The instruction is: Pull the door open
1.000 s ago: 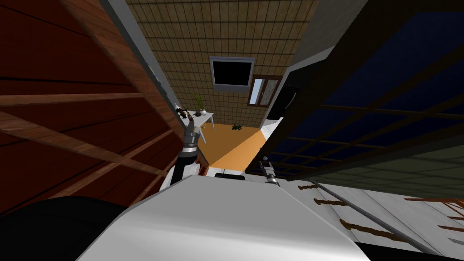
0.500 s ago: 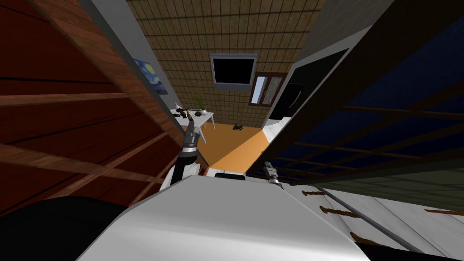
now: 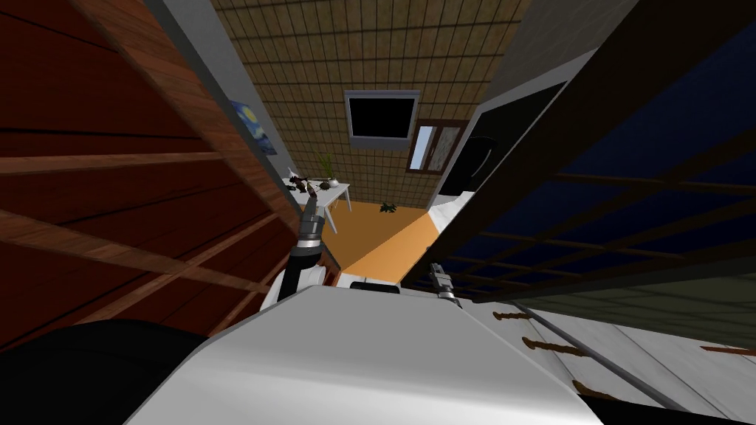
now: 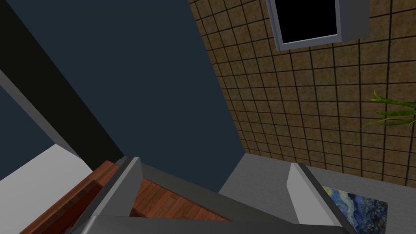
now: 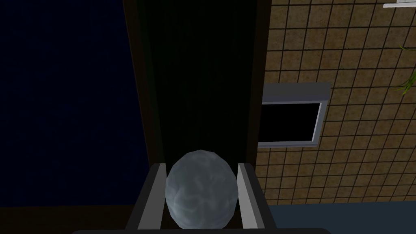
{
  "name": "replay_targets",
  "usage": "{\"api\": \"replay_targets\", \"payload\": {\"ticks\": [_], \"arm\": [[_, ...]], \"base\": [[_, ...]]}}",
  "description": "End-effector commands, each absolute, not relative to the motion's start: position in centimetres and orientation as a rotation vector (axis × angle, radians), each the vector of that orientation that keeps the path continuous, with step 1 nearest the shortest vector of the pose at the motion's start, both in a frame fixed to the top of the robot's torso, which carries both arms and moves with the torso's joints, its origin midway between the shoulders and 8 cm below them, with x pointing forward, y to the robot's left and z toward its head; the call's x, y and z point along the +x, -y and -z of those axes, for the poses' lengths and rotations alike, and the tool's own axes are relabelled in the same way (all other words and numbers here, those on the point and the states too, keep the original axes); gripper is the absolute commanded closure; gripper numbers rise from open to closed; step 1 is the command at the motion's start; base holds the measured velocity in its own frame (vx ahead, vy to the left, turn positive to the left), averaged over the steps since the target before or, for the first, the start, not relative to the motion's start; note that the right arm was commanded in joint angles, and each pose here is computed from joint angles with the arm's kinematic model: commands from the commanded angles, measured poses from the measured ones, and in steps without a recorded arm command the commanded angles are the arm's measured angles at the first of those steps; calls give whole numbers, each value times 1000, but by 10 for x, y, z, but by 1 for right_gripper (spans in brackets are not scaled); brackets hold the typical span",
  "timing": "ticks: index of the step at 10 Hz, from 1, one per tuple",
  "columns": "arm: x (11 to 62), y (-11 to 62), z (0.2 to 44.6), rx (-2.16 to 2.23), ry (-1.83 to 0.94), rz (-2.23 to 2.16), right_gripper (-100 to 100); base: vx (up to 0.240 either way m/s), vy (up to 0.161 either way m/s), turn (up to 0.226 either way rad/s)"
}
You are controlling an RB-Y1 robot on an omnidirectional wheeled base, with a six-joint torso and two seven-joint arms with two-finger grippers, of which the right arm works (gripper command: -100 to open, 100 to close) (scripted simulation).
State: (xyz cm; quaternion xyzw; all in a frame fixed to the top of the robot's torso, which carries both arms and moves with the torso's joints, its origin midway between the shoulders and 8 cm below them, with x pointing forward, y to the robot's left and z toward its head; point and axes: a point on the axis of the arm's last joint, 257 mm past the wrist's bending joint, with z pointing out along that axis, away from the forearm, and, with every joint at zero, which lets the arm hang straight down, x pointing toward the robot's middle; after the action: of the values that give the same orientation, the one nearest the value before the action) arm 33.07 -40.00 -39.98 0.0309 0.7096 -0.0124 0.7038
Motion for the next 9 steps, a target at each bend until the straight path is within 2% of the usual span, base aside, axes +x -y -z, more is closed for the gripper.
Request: {"api": "replay_targets", "payload": {"ticks": [1, 9], "arm": [[332, 401, 399, 107, -1572, -2, 100], [336, 410, 397, 286, -1541, -127, 100]], "base": [[-77, -37, 146], [-67, -17, 86]]}}
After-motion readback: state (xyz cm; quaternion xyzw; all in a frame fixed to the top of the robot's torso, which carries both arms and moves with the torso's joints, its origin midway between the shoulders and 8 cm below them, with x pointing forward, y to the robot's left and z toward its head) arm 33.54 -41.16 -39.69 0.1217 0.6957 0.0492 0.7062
